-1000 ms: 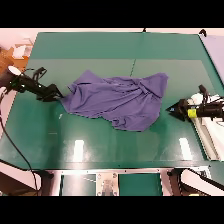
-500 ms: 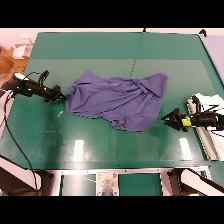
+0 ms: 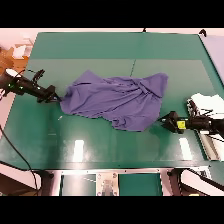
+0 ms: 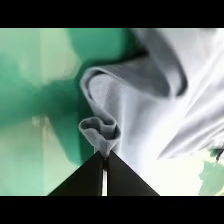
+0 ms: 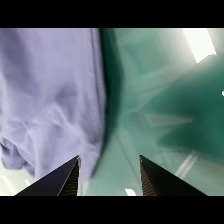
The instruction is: Fold the shirts.
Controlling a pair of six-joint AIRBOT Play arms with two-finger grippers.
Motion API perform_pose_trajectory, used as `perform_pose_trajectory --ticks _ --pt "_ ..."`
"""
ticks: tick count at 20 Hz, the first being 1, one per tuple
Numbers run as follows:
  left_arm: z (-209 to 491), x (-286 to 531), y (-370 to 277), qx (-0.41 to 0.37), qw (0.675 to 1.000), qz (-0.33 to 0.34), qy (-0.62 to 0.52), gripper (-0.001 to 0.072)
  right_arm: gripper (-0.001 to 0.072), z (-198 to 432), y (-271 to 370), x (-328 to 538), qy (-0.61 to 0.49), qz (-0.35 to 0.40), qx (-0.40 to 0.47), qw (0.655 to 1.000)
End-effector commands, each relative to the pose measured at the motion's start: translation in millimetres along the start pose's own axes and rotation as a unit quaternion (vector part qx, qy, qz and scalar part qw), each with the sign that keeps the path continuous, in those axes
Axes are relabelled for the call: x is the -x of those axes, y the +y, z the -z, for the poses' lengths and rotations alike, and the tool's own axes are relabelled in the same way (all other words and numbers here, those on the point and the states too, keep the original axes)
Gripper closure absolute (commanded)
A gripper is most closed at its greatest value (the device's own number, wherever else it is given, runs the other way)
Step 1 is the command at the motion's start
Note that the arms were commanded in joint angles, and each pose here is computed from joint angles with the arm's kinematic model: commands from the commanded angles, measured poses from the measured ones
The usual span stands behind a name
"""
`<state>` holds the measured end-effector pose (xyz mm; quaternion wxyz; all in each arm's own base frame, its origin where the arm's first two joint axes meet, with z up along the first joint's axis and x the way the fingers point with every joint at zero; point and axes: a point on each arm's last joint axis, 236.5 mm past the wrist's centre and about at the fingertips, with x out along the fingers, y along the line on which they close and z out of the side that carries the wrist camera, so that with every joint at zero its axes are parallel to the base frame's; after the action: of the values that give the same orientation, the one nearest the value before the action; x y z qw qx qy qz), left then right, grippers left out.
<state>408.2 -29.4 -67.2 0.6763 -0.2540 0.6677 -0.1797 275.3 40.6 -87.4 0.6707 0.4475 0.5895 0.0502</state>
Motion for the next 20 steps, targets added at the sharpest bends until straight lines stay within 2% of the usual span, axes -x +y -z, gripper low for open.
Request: perform_pose_trajectory --ticks 1,2,6,7,8,11,13,16,18,19,20 --pt "24 7 10 0.031 0.998 -0.025 0.042 0.0686 0.0278 -3 8 -26 0.0 -0.008 0.004 1.0" --pt "26 6 10 0.035 0.998 -0.024 0.044 0.0687 0.028 1 9 -37 0.01 -0.006 0.002 1.0" --pt "33 6 11 0.044 0.997 -0.027 0.056 0.0686 0.0399 -10 11 -52 -0.004 -0.007 0.001 1.0" --pt "37 7 16 0.043 0.996 -0.036 0.064 0.0686 0.0573 -16 15 -51 -0.011 -0.009 0.005 1.0" --pt "40 7 20 0.048 0.995 -0.046 0.069 0.0687 0.069 -21 20 -48 -0.015 -0.012 0.011 1.0" --pt "61 9 32 0.072 0.99 -0.075 0.092 0.0686 0.069 -28 29 -36 -0.011 -0.006 0.048 0.999" --pt "78 9 44 0.1 0.985 -0.108 0.087 0.0686 0.069 -39 18 -16 -0.024 0.021 0.043 0.999" --pt "103 1 32 0.116 0.985 -0.085 0.097 0.0681 0.069 -45 9 7 -0.033 0.018 0.022 0.999" --pt "113 2 19 0.117 0.984 -0.059 0.121 0.0047 0.069 -41 10 9 -0.021 0.013 0.027 0.999" --pt "121 5 15 0.109 0.983 -0.054 0.141 -0.0007 0.069 -40 12 10 -0.018 0.012 0.029 0.999" --pt "127 10 13 0.095 0.982 -0.052 0.157 -0.0006 0.069 -40 12 11 -0.017 0.014 0.033 0.999"
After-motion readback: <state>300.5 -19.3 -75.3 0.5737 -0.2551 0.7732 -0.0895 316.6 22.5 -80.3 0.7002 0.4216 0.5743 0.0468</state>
